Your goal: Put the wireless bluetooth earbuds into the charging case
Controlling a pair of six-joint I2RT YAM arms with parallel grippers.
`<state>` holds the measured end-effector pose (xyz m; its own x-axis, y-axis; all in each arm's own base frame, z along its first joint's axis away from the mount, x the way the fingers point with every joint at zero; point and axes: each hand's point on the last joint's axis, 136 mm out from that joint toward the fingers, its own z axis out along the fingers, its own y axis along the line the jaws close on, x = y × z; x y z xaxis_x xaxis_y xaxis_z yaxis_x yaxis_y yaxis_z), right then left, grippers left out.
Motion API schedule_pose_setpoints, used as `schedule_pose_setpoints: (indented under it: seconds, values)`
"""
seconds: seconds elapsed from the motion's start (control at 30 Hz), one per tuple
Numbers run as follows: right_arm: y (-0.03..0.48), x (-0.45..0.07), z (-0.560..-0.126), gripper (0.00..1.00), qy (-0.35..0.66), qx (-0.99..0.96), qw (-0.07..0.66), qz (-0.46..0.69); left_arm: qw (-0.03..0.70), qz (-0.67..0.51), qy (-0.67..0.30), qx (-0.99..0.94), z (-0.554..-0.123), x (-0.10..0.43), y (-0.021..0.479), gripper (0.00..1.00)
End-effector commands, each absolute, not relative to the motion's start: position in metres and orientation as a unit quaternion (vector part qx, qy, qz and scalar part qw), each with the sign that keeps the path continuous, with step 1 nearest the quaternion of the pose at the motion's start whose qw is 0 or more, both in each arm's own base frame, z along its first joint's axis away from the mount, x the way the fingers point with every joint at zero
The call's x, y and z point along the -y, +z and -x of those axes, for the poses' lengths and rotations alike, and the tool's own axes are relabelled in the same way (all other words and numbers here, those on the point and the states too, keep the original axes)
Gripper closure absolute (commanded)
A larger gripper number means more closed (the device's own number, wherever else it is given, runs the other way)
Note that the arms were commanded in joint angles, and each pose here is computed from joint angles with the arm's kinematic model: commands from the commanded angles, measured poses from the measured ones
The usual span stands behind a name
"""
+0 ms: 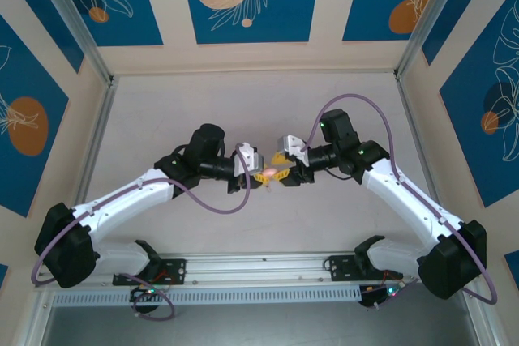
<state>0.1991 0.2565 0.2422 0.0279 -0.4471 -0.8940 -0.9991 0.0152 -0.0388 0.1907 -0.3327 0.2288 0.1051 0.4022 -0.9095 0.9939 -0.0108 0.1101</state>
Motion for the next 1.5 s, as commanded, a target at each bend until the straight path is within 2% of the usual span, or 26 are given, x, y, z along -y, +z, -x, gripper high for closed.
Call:
schedule_pose_setpoints:
  seconds: [0.0, 0.27, 0.47, 0.77, 0.9, 1.03, 1.23, 1.47]
  values:
    - [0.242, -0.252, -0.216, 0.57, 0.346, -0.620, 0.399, 0.580, 0.419, -0.619, -0.376, -0.547, -0.181, 0.336, 0.240, 0.87]
    - [0.253, -0.237, -0.245, 0.57, 0.353, -0.657, 0.421, 0.516, 0.417, -0.617, -0.382, -0.547, -0.178, 0.335, 0.239, 0.88]
    - [0.262, -0.238, -0.239, 0.57, 0.373, -0.649, 0.422, 0.512, 0.430, -0.595, -0.373, -0.567, -0.188, 0.331, 0.237, 0.88]
    - [0.279, -0.231, -0.232, 0.56, 0.407, -0.665, 0.407, 0.475, 0.450, -0.495, -0.388, -0.634, -0.227, 0.310, 0.226, 0.88]
    - [0.263, -0.227, -0.246, 0.57, 0.403, -0.731, 0.360, 0.417, 0.459, -0.430, -0.393, -0.670, -0.244, 0.297, 0.214, 0.88]
    - [0.230, -0.219, -0.264, 0.62, 0.378, -0.822, 0.276, 0.325, 0.456, -0.367, -0.374, -0.719, -0.258, 0.277, 0.191, 0.88]
    - [0.175, -0.228, -0.263, 0.64, 0.323, -0.894, 0.150, 0.272, 0.448, -0.301, -0.340, -0.770, -0.265, 0.252, 0.161, 0.89]
    - [0.123, -0.238, -0.271, 0.64, 0.266, -0.948, 0.050, 0.170, 0.428, -0.261, -0.292, -0.814, -0.266, 0.226, 0.134, 0.89]
